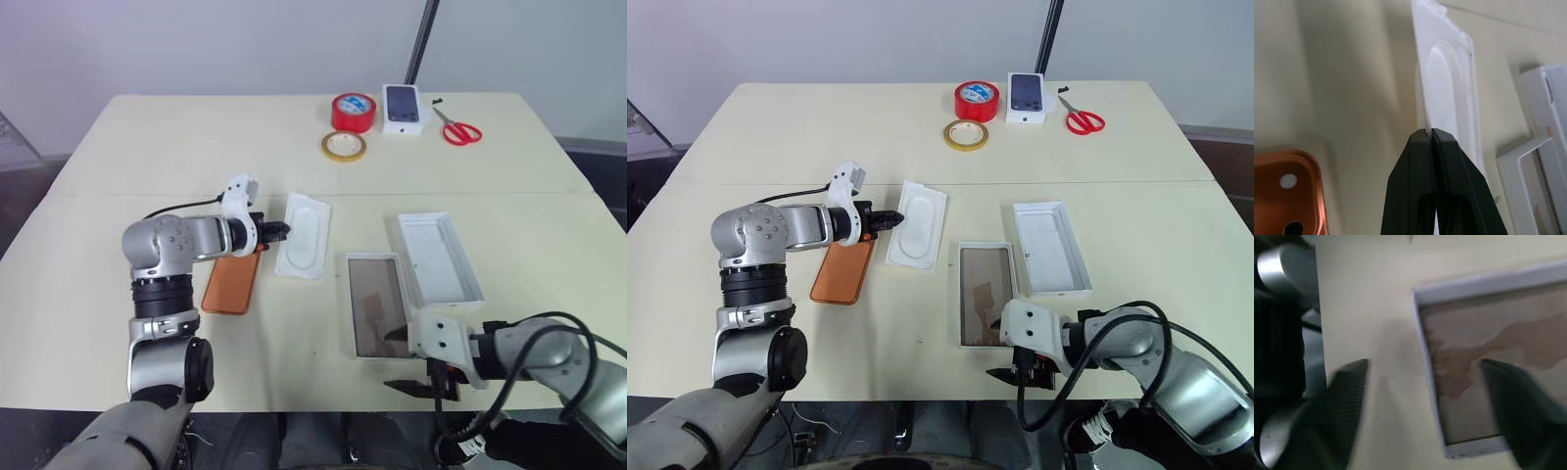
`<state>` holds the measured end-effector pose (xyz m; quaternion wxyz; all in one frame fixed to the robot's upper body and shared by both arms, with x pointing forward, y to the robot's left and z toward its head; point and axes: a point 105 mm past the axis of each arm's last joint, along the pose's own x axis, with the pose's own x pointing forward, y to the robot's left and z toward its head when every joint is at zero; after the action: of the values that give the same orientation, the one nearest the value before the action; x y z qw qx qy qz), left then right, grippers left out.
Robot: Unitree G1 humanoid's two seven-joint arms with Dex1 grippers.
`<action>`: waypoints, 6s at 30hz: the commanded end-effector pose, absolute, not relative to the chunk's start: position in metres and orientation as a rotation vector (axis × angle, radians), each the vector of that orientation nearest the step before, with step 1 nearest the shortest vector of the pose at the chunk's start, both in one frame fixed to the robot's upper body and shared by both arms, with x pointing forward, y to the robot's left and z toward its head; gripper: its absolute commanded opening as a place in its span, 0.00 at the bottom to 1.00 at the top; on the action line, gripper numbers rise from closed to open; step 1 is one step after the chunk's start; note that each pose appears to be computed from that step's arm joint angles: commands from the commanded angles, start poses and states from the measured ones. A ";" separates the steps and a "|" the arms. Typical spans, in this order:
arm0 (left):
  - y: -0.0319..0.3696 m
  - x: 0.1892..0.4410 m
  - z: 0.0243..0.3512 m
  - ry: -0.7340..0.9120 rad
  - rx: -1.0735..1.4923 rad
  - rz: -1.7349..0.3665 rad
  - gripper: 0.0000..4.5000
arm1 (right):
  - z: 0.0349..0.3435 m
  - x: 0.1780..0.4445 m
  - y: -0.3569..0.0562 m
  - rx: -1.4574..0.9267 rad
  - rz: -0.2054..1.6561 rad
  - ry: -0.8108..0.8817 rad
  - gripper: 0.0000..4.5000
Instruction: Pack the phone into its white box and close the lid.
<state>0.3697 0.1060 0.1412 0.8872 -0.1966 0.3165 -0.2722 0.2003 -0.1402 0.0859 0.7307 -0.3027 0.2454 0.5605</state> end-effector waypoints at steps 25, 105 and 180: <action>0.140 0.365 0.196 0.447 -0.610 -0.479 0.00 | 0.116 0.285 -0.075 -0.912 1.268 0.203 0.64; 0.159 0.283 0.146 0.184 0.307 -0.847 0.84 | 0.142 0.355 -0.062 -0.805 0.774 0.157 0.00; 0.154 0.262 0.098 0.809 -0.289 -0.707 0.99 | 0.113 0.320 0.042 -0.899 1.191 0.205 0.00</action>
<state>0.2778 0.1790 0.1117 0.8878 -0.1222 0.3447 -0.2795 0.3231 0.0340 0.1040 0.7337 -0.4034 0.1153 0.5345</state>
